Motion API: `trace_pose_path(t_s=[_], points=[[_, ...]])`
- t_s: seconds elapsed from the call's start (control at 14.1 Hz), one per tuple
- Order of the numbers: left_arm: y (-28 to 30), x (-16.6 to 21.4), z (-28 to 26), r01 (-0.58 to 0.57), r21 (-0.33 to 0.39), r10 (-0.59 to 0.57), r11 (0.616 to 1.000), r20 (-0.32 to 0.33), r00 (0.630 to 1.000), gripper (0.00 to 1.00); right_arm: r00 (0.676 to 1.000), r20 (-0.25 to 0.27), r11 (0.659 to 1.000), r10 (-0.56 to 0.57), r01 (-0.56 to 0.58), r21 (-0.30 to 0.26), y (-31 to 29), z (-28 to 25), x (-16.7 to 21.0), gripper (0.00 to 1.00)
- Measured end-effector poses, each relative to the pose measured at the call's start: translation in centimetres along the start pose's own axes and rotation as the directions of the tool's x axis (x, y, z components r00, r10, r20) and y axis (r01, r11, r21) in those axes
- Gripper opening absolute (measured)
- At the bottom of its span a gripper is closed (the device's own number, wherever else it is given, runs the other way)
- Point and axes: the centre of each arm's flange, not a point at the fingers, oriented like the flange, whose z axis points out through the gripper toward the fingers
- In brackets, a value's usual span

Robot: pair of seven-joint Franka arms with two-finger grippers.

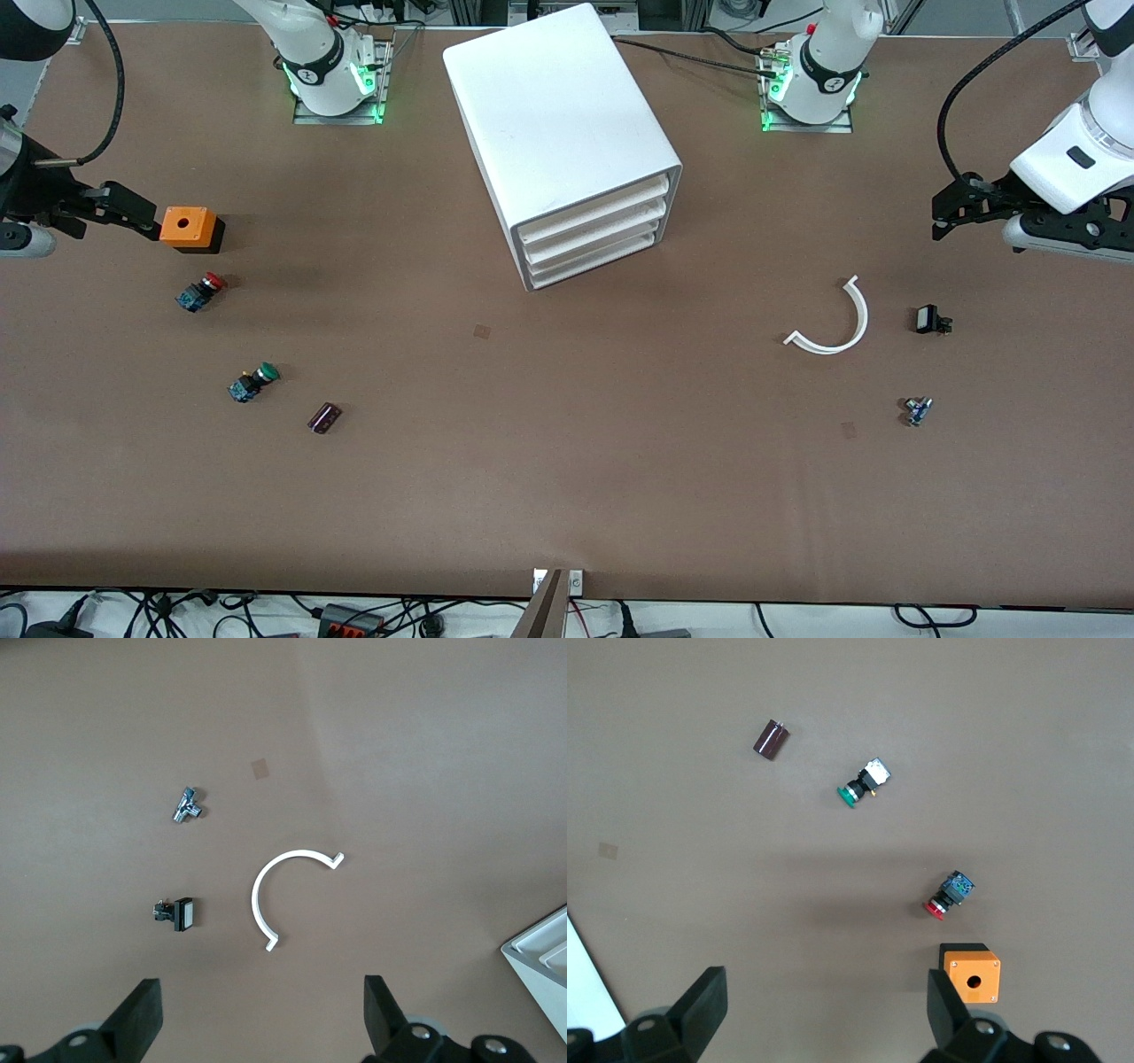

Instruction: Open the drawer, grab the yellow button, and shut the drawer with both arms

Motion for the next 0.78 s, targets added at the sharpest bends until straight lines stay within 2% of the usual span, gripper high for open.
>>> trace_pose_path(t_s=[0.78], points=[[0.0,0.0,0.0,0.000,0.000,0.000,1.000,0.000,1.000,1.00,1.000,-0.009,1.000,-0.020,0.020,0.000,-1.1,-0.1,0.1,1.00]])
